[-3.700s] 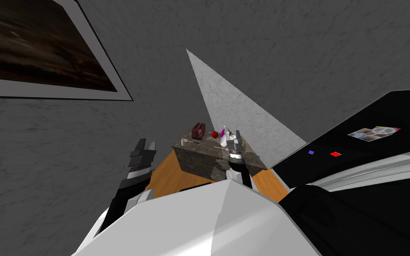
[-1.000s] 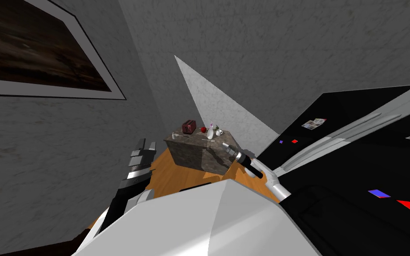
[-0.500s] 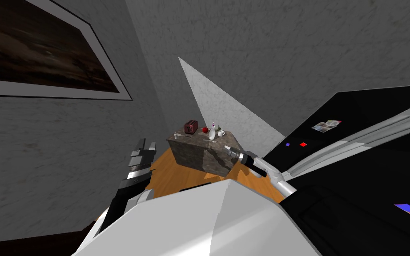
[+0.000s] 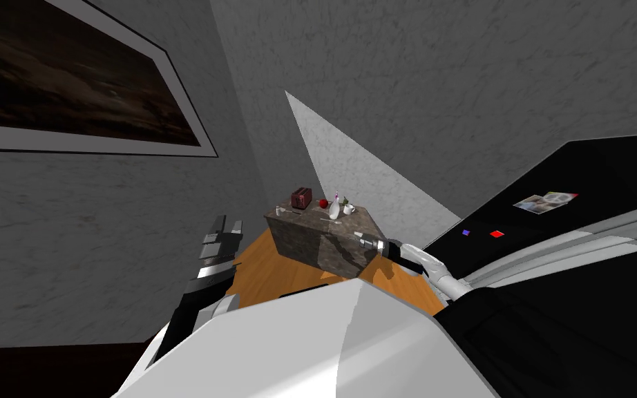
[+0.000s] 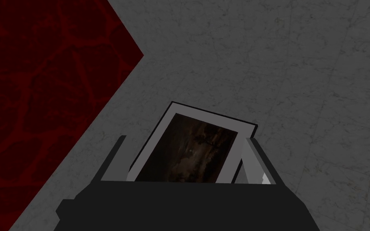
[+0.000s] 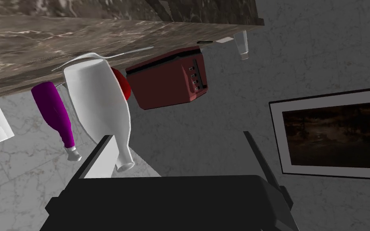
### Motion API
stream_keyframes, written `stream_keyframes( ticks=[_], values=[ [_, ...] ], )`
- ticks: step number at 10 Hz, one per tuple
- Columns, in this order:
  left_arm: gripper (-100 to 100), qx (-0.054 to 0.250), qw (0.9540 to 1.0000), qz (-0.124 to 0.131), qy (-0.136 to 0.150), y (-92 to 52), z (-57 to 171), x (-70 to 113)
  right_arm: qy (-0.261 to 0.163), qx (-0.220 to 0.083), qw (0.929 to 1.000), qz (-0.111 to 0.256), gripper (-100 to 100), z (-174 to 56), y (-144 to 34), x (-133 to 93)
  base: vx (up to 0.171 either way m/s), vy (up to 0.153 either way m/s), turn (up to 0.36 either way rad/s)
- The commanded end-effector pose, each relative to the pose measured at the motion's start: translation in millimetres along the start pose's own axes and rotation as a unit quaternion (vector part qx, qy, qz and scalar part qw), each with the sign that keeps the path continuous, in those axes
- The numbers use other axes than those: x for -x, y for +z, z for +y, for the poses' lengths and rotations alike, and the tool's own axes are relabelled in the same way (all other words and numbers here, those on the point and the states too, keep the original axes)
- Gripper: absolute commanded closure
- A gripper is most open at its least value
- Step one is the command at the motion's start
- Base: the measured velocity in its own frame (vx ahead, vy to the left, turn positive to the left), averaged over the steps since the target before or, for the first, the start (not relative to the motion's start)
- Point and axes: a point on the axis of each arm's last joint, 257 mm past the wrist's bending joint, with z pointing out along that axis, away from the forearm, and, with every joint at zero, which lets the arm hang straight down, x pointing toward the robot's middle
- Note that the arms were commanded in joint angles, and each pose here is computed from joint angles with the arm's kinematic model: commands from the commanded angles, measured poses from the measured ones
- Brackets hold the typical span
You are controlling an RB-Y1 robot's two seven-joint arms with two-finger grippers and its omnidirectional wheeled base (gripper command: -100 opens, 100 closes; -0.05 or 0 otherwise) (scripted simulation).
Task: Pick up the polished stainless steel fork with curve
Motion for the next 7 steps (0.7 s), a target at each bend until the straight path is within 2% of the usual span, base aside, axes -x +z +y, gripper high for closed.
stream_keyframes(
  ticks=[1, 2, 3, 4, 5, 6, 7],
  values=[
    [0, 0.000, 1.0000, 0.000, 0.000, 0.0, 0.0, 0.0, -0.014, -0.003, 0.9996, 0.024, -100, -3.8, -3.8, -7.7, 0.040, 0.017, 0.077],
    [0, 0.000, 1.0000, 0.000, 0.000, 0.0, 0.0, 0.0, -0.027, -0.012, 0.9977, 0.060, -100, -17.4, -16.8, -28.2, 0.051, 0.037, 0.165],
    [0, 0.000, 1.0000, 0.000, 0.000, 0.0, 0.0, 0.0, -0.033, -0.013, 0.9972, 0.066, -100, -19.6, -19.0, -26.5, 0.049, 0.027, 0.104],
    [0, 0.000, 1.0000, 0.000, 0.000, 0.0, 0.0, 0.0, -0.045, -0.021, 0.9935, 0.103, -100, -32.9, -34.6, -46.5, 0.063, 0.019, 0.192],
    [0, 0.000, 1.0000, 0.000, 0.000, 0.0, 0.0, 0.0, -0.050, -0.022, 0.9926, 0.108, -100, -35.1, -36.9, -44.5, 0.054, 0.015, 0.082],
    [0, 0.000, 1.0000, 0.000, 0.000, 0.0, 0.0, 0.0, -0.062, -0.028, 0.9872, 0.144, -100, -46.5, -53.8, -63.1, 0.064, 0.040, 0.179],
    [0, 0.000, 1.0000, 0.000, 0.000, 0.0, 0.0, 0.0, -0.066, -0.030, 0.9860, 0.150, -100, -50.2, -57.2, -61.6, 0.069, 0.026, 0.081]
  ],
)
